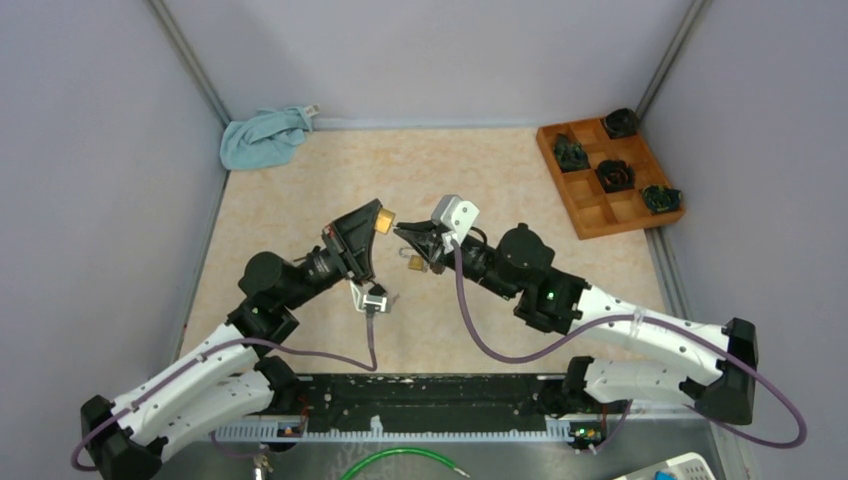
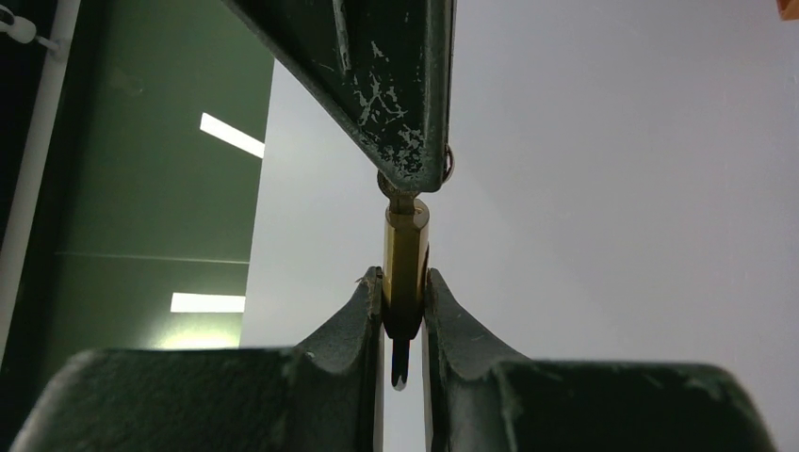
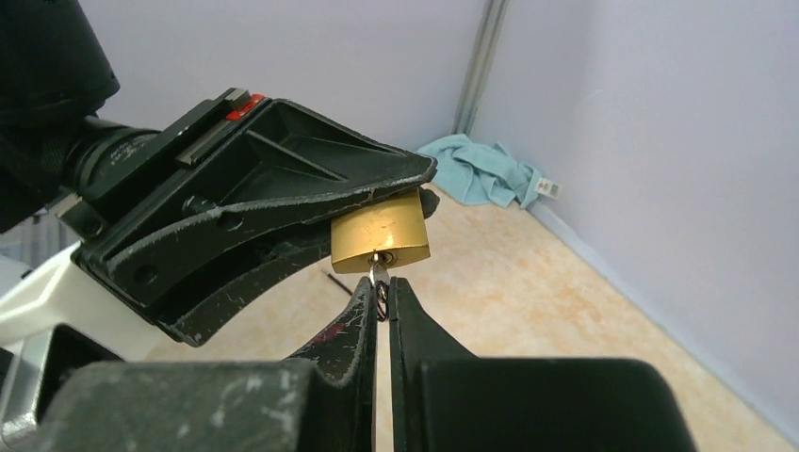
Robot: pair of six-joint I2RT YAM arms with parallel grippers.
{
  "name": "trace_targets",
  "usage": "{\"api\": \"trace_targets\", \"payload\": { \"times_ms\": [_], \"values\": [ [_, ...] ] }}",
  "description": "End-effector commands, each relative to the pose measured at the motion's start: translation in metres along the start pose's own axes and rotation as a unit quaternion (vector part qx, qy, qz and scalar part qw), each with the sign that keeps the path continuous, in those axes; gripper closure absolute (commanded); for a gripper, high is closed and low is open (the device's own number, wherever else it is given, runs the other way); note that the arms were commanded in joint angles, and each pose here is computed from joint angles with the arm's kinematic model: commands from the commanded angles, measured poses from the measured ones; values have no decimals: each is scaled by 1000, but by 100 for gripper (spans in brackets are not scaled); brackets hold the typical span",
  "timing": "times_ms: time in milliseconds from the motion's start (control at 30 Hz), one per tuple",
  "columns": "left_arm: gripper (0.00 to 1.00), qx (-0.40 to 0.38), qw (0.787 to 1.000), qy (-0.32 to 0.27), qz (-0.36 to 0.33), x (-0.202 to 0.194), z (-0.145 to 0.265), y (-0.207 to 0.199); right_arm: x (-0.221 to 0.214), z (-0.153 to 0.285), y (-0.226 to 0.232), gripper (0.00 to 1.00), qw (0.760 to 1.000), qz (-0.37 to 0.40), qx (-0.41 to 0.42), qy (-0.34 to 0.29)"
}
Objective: Unlock with the key
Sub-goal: Unlock the lock.
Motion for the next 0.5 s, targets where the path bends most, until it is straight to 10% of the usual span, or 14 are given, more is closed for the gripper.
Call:
{"api": "trace_targets", "payload": {
  "times_ms": [0,467],
  "values": [
    [89,65,996,-38,-54,16,1,21,29,-9,-7,100,993,-98,-42,-50],
    [68,33,996,-72,-30,27,5,11,24,-5,0,100,985,-158,-30,-58]
  ]
}}
Point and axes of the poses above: each gripper's point midway between its finger pads, its own z axis back along the fingers, its own y axis along the line the jaws close on, x = y × z, the point moved 3 cm from there along z, back along the fingers, and after that the axes turned 10 degrees about -z, right-handed, at the moved point
